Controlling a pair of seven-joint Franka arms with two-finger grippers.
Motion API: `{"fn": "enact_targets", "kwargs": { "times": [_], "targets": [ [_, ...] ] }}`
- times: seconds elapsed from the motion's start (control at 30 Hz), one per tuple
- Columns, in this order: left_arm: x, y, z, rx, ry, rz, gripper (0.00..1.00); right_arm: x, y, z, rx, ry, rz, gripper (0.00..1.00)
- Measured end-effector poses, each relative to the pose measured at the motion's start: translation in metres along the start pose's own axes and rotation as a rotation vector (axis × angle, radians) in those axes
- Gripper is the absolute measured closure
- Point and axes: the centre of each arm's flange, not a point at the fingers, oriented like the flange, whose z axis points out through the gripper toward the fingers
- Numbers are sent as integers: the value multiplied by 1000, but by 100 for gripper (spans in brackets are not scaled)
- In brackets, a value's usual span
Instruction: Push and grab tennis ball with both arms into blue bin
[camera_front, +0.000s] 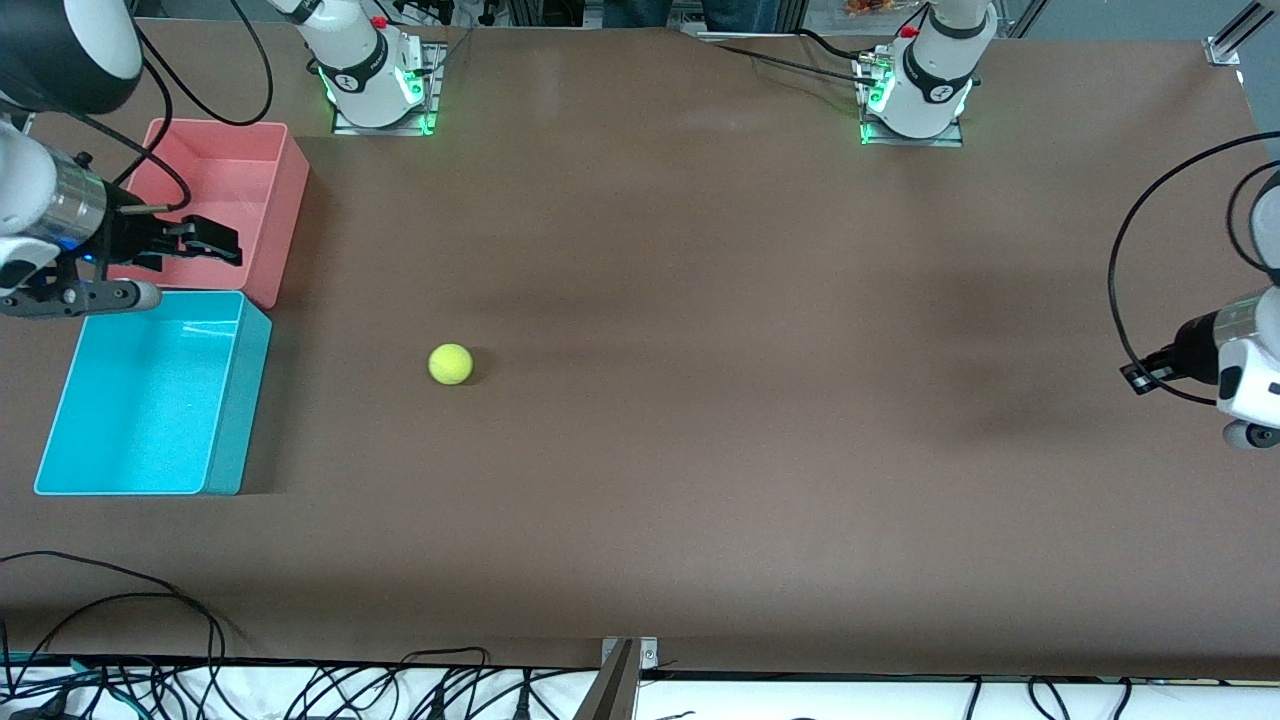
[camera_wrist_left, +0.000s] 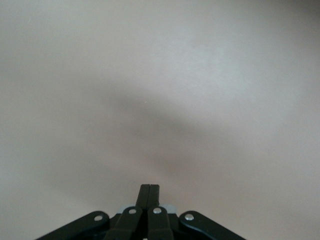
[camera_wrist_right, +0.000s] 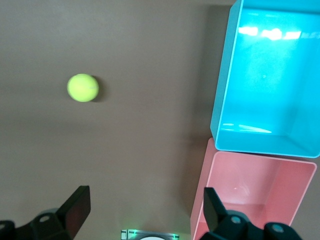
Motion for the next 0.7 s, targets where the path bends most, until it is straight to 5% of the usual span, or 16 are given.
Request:
{"fn": "enact_targets", "kwargs": {
  "times": [0.13, 0.4, 0.7],
  "targets": [
    [-2, 3, -21, -7, 2, 141, 98, 11, 1, 19, 2, -23, 0, 0],
    [-10, 11, -55, -41, 2, 330, 67, 36, 0, 87, 4, -53, -3, 0],
    [-15, 20, -72, -50, 16, 374, 25, 46, -7, 180, -38, -35, -38, 0]
  ]
}}
